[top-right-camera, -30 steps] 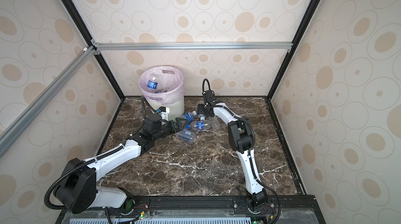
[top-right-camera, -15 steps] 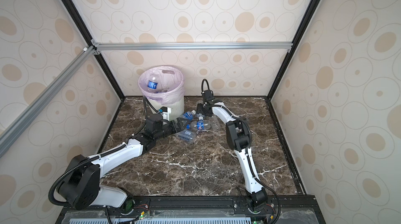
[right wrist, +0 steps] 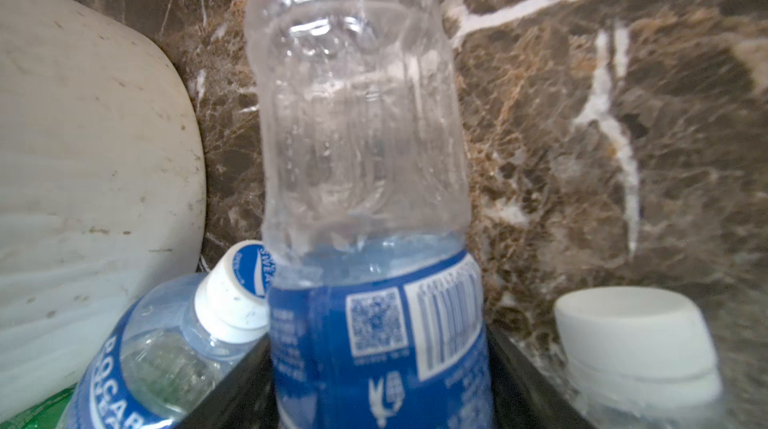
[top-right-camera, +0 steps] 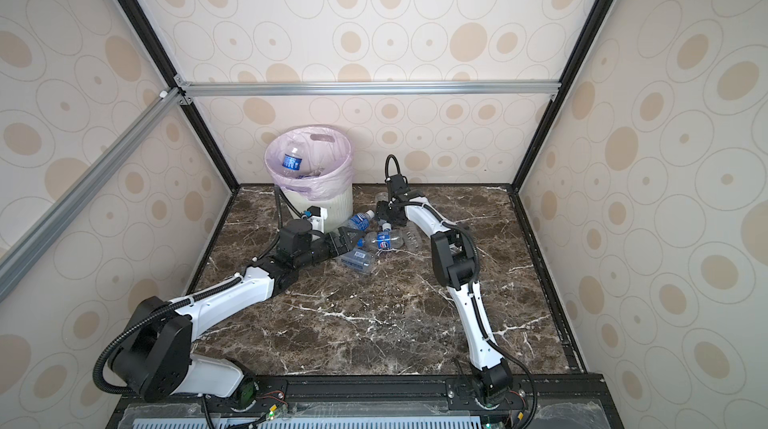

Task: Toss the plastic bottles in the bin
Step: 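Lower right gripper onto the Pocari Sweat bottle and close on it, then lift the Pocari Sweat bottle with right gripper toward the left gripper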

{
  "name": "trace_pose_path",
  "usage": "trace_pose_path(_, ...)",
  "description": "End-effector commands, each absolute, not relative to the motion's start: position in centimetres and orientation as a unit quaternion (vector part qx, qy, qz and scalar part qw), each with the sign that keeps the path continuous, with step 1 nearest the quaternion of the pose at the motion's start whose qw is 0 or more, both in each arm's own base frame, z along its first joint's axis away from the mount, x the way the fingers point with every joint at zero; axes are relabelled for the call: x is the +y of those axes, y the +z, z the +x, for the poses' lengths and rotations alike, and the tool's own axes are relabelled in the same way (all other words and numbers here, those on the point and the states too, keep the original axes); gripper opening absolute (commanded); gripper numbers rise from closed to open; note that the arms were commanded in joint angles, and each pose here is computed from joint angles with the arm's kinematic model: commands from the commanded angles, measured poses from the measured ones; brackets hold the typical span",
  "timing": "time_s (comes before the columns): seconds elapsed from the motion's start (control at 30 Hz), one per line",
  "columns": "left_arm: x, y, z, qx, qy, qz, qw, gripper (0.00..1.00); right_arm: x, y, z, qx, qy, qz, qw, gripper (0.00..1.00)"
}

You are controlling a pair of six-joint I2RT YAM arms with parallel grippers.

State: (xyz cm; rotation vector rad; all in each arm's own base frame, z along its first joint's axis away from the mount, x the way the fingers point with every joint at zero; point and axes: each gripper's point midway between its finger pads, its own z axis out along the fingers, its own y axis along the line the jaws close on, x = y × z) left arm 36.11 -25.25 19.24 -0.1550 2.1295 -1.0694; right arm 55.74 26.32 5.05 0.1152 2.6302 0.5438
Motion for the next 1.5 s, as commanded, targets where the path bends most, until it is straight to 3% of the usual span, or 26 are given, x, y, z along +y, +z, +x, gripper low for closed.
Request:
trace_pose_path(0.0,-25.2,21.2,36.3,0.813,-0.432,-0.064,0.385,0.99,25.9,4.2,55.7,0.957,0.192,0.051,0.212,0.67)
trace_pose_path(0.17,-25.1,21.5,36.2,0.813,-0.431,-0.064,0.387,0.99,26.0,5.7,55.9,0.953,0.202,0.050,0.221,0.60)
trace_pose_path(0.67,-23.6,22.9,34.2,0.810,-0.433,-0.084,0.387,0.99,25.1,14.9,53.8,0.939,0.220,0.033,0.263,0.59)
trace_pose_path(1.17,-24.9,27.2,34.5,0.799,-0.458,-0.042,0.387,0.99,23.2,24.2,43.0,0.901,0.294,-0.025,0.318,0.58)
trace_pose_path(1.47,-28.1,28.8,36.2,0.790,-0.502,-0.011,0.353,0.97,24.1,26.3,35.9,0.865,0.338,-0.110,0.355,0.58)
